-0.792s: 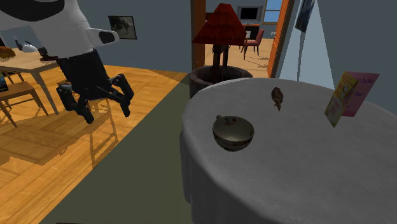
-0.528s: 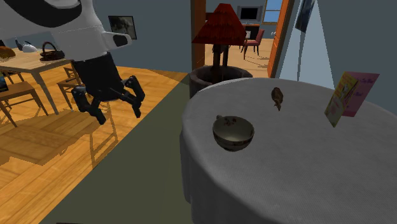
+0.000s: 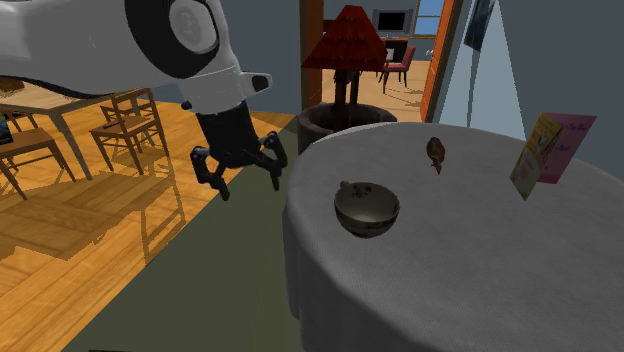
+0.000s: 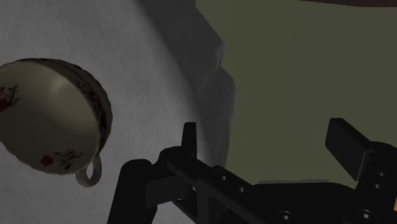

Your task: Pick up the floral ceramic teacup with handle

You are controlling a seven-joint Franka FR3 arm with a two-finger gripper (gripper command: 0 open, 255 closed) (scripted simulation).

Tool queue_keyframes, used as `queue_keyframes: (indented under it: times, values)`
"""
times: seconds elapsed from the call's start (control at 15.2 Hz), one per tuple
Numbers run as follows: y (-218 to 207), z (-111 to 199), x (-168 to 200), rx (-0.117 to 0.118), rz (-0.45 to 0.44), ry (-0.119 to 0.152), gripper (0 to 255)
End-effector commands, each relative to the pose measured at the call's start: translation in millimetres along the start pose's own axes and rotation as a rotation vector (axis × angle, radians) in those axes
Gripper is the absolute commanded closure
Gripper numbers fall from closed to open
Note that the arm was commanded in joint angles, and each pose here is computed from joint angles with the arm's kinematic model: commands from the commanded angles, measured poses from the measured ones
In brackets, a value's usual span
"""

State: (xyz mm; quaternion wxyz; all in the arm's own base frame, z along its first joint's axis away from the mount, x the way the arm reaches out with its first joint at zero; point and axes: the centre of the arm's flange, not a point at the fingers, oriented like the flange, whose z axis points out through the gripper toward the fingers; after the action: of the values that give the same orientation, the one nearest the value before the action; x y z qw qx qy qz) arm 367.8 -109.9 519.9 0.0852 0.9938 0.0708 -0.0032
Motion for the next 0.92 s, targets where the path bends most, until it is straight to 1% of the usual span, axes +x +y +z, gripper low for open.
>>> queue_keyframes:
  times: [0.0,0.73,0.86]
  values:
    - [25,11,5,-0.008,0.004,0.0,0]
    - [149,72,31,-0.043,0.028,-0.002,0]
    - [153,79,32,-0.044,0.029,-0.002,0]
